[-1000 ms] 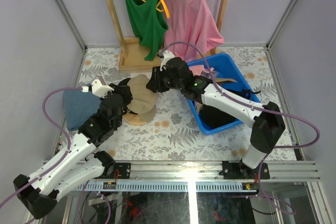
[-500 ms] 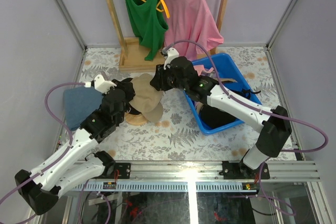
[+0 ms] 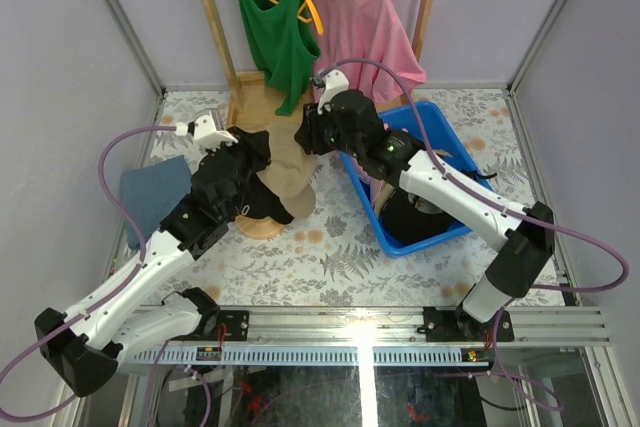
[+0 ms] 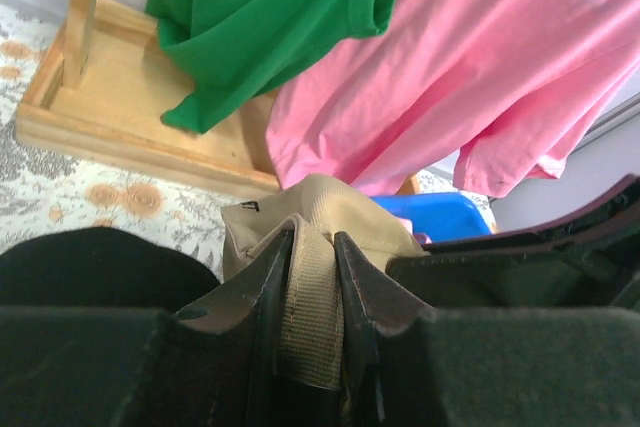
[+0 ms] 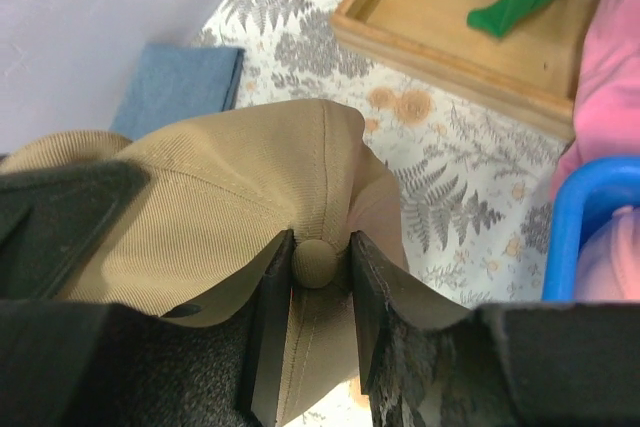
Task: Stack the hats
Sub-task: Stack the hat on the hat.
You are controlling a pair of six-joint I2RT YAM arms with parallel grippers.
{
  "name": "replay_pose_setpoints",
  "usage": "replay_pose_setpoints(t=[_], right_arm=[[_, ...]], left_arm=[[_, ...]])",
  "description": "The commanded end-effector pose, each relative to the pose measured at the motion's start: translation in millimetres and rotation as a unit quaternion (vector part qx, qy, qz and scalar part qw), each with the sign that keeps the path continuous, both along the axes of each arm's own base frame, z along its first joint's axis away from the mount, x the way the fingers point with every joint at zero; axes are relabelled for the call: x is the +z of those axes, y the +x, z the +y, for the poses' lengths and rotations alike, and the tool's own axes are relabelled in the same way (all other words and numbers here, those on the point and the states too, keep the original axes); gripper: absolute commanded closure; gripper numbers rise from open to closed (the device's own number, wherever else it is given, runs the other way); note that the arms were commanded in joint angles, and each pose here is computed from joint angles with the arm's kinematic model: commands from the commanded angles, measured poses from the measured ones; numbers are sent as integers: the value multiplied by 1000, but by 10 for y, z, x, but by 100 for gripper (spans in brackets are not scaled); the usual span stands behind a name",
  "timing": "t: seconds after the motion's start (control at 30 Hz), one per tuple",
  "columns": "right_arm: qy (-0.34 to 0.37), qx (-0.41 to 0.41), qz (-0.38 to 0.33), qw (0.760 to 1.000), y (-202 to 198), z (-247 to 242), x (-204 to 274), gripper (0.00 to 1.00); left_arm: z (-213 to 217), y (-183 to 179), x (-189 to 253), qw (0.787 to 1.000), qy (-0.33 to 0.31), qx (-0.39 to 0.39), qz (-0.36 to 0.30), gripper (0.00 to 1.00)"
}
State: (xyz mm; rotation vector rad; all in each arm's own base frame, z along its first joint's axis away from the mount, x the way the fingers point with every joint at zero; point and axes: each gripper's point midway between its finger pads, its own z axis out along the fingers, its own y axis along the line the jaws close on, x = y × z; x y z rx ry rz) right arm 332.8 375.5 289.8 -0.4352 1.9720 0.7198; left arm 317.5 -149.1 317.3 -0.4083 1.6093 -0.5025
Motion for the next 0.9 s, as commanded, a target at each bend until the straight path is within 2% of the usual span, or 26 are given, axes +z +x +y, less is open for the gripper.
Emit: replay_pose_setpoints(t=[0.0,0.33,0.67,0.87], right_arm=[[26,-4,-55,998,210,2,544,65],[11,65,-8,998,386,417,238,65],[0,105,41,994,331,625,-211,65],[-7,118,48,992,267,712,-320,63]], left_arm=[[0,49,422,998,-2,-1,-64,97],[291,-75,106,998,-1,53,-32,97],[652,-332,-394,993,-15,112,18,96],[802,-444,-563,989,-29,142,38,95]])
